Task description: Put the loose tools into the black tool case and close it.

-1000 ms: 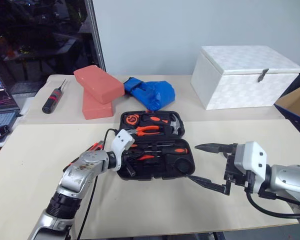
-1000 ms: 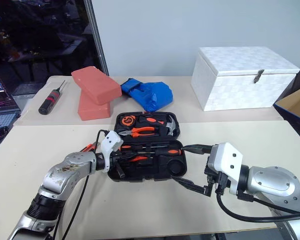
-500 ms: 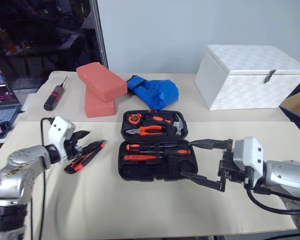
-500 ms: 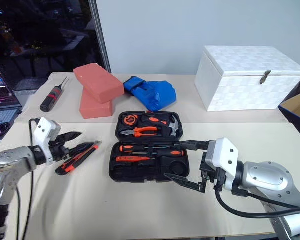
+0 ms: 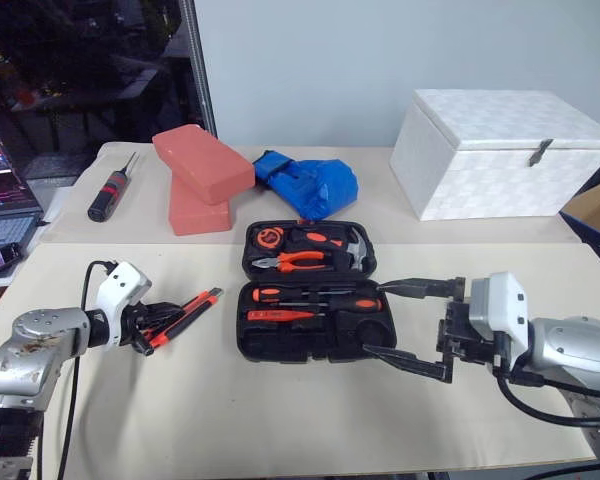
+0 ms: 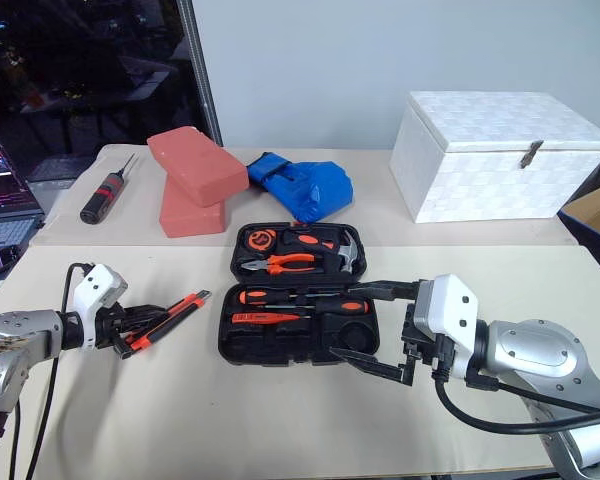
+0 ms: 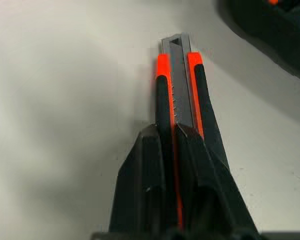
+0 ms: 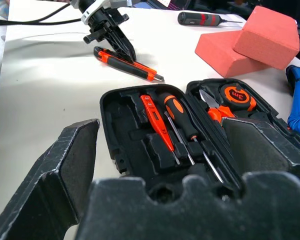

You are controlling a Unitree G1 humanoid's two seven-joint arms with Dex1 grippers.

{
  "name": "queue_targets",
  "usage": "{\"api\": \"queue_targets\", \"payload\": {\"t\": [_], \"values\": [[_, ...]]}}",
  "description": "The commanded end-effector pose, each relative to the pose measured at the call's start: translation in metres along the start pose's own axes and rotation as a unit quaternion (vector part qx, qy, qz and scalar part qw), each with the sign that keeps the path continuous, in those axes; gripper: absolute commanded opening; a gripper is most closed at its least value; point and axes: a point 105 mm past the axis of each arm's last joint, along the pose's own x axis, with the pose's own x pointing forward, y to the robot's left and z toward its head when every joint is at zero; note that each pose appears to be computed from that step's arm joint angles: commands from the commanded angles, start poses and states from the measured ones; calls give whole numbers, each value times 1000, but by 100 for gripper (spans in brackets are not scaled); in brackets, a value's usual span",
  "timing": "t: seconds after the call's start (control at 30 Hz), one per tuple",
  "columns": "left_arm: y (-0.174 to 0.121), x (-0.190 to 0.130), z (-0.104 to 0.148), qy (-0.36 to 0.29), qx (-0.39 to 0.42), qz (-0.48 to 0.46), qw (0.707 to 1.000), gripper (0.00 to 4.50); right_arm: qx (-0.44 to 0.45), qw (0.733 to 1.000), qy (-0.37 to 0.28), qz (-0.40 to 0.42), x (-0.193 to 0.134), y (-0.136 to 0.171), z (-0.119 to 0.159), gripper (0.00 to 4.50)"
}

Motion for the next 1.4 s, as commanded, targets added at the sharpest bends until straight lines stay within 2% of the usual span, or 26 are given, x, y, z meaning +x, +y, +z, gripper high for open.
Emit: {"api": "queue_targets", "payload": {"t": [0.03, 0.07, 0.13, 0.17, 0.23, 0.27, 0.37, 0.47, 0.67, 0.7, 0.73, 0.8, 0.9, 0.93, 1.0, 1.13, 1.27, 1.4], "values": [[0, -7, 27, -52, 10, -7, 999, 3, -17, 1000, -8, -3, -1, -1, 6, 450], [-1, -8, 31, -59, 13, -7, 998, 3, -18, 1000, -8, -4, -1, -1, 5, 450], [-5, -10, 38, -70, 18, -17, 997, 100, -18, 1000, -7, -5, -2, -2, 5, 450], [-6, -11, 41, -74, 20, -13, 997, 117, -18, 1000, -6, -6, -2, -2, 5, 450], [-10, -12, 44, -77, 15, -15, 997, 206, -17, 1000, -6, -6, -2, -2, 4, 450], [-12, -12, 44, -76, 13, -18, 997, 234, -16, 1000, -6, -6, -2, -1, 4, 450], [-14, -11, 39, -66, 15, -2, 998, 347, -15, 1000, -5, -6, -2, 0, 4, 450], [-20, -5, 26, -28, 19, -1, 999, 448, -14, 1000, -5, -7, -2, 0, 3, 450], [-9, 6, -3, 25, 1, 63, 998, 448, -16, 1000, -1, -8, -2, 0, 2, 450], [-12, 7, -6, 29, 2, 57, 998, 393, -16, 1000, 0, -8, -2, 0, 2, 450], [-14, 8, -8, 31, 3, 52, 998, 369, -16, 1000, 0, -9, -2, 0, 2, 450], [-17, 8, -9, 22, 3, 44, 999, 294, -16, 1000, 2, -10, -3, 0, 2, 450], [-18, 4, 12, -40, 6, 24, 999, 182, -16, 1000, 2, -12, -5, 1, 1, 450], [-20, 3, 18, -59, 3, 14, 998, 168, -16, 1000, 2, -12, -5, 1, 1, 450], [-36, -6, 39, -103, 15, -53, 993, 168, -15, 1000, 1, -13, -6, 2, 1, 450], [-66, -19, 62, -99, 78, -172, 977, 168, -12, 1000, 2, -17, -13, 2, 2, 450], [-103, 3, 85, -80, 127, -247, 957, 168, -7, 999, 24, -22, -26, 4, -1, 450], [-130, 29, 85, -51, 172, -288, 940, 168, -4, 999, 42, -26, -37, 6, -1, 450]]}}
